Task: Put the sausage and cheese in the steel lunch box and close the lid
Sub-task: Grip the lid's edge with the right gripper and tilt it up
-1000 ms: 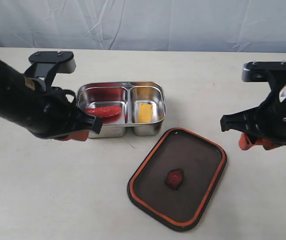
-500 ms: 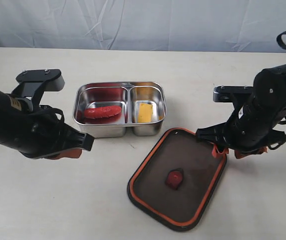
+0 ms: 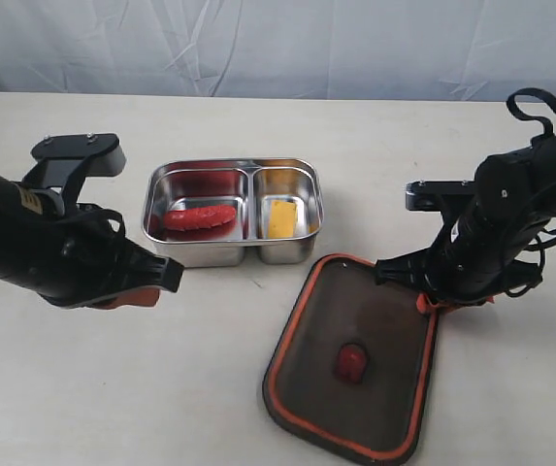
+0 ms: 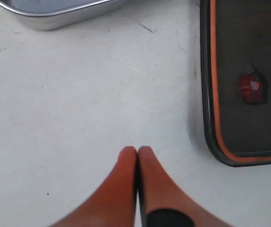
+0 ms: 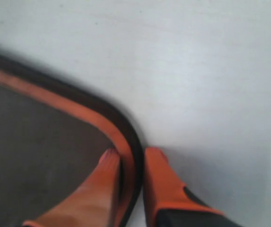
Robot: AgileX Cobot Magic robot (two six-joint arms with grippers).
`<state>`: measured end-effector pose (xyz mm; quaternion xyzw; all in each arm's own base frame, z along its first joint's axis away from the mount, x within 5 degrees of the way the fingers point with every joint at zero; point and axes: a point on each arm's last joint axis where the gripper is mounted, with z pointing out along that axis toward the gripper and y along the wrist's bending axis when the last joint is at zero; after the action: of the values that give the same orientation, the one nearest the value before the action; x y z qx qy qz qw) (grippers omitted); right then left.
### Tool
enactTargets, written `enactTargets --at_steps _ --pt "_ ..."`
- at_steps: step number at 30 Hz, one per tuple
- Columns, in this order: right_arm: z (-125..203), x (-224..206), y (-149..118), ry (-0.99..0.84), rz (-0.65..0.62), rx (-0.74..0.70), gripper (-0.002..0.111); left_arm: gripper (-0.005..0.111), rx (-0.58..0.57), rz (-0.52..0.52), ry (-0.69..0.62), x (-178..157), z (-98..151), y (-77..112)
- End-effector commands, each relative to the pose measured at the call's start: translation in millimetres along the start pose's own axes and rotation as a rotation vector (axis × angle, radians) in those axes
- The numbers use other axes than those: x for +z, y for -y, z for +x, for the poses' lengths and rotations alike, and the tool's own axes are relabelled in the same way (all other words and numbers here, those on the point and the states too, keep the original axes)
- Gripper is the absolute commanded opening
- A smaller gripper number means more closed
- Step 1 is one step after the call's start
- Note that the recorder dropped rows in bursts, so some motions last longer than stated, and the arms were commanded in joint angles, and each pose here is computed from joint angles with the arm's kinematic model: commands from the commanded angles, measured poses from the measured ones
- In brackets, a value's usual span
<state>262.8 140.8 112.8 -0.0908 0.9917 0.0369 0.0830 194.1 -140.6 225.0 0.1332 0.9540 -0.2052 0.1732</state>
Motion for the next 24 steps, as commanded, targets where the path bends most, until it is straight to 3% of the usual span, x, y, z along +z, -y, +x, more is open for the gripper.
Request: enactTargets --at_steps 1,7,18,24 --pt "8.1 3.4 4.4 -0.086 0.039 -0.022 -0.001 0.0 -0.005 0.011 -0.004 -1.3 2.1 1.2" --pt "12.5 2.0 7.3 -0.136 0.069 -0.043 -0.001 0.0 -0.004 0.015 -0.11 -1.9 11.7 1.6" --pt "10.3 -23.3 6.6 -0.076 0.052 -0.048 -0.001 0.001 -0.079 0.073 0.048 -1.6 -2.9 6.7" --pt "9.9 -28.7 6.4 -0.06 0.047 -0.053 -0.001 0.001 -0.072 0.13 0.039 -2.1 -2.3 11.9"
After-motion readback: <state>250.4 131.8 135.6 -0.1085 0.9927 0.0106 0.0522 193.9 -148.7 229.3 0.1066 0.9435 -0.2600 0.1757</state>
